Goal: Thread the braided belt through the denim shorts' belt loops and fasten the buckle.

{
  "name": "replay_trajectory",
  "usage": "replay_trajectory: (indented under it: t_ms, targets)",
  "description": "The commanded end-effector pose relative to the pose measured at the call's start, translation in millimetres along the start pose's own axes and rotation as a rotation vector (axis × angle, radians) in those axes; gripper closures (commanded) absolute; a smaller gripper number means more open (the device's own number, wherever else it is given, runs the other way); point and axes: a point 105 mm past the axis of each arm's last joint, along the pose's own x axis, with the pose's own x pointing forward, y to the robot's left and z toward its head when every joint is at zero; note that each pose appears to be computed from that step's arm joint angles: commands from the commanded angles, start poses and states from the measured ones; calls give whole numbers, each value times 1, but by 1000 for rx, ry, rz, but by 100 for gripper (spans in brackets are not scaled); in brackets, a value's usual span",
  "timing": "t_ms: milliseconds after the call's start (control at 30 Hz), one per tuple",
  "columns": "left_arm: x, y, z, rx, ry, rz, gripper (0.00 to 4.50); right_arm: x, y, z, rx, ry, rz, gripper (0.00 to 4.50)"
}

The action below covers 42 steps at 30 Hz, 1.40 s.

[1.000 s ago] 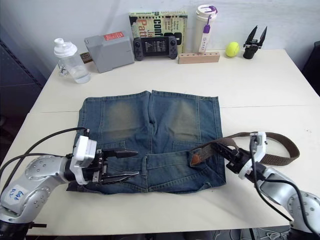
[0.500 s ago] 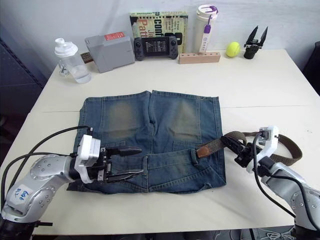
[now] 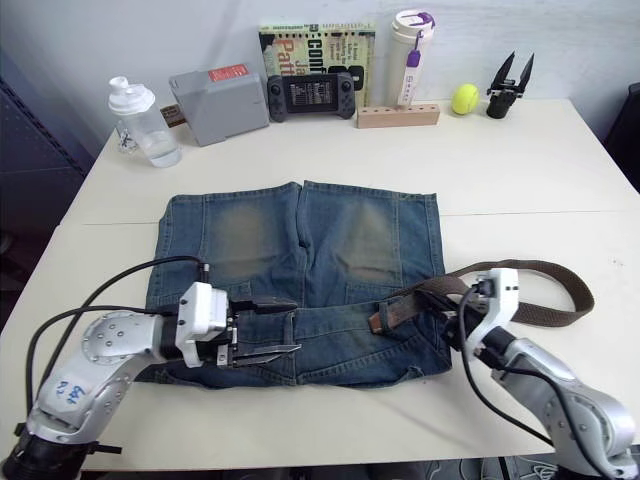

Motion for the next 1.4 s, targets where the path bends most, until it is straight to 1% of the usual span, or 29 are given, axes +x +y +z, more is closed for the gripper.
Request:
replay_trajectory:
  t_ms: [33,133,233,300,433,567,700,800,867,933,1000,1200,1267,1333,1400]
  targets:
    - [12,-1,-2,77,5,-9,141,2,8,-15,46,52,1,450]
    - [23,-1,-11,154,35,-25,141,5,14,-17,121,47,12,450]
    - [35,-1,-17,218,38,-44,141,7,17,-20,225,48,19,450]
    - [46,1,-22,296,44,-52,141,9,21,-25,299,66,34,450]
    - [63,11,-21,432,6,-27,141,11,20,-28,400,70,31,450]
    - [71,16,-26,536,-10,4,141,13,20,-31,433,73,24,450]
    - [75,17,-29,599,-27,18,141,13,25,-28,454,52,38,450]
    - [81,16,-29,695,-36,15,141,13,29,-25,456,37,55,450]
    - [86,16,-33,753,-5,9,141,12,31,-24,451,31,63,450]
    - [88,15,-33,758,-15,17,141,12,32,-22,444,25,67,450]
    - [89,16,-36,767,5,17,141,11,32,-18,440,14,71,450]
    - [87,18,-32,765,-1,39,141,8,32,-15,436,-8,68,450]
    - [83,18,-33,774,21,29,141,6,31,-14,439,-19,63,450]
    - [78,18,-28,726,12,36,141,5,28,-10,446,-43,49,450]
    - [73,17,-16,561,-34,62,141,5,26,-8,451,-58,40,450]
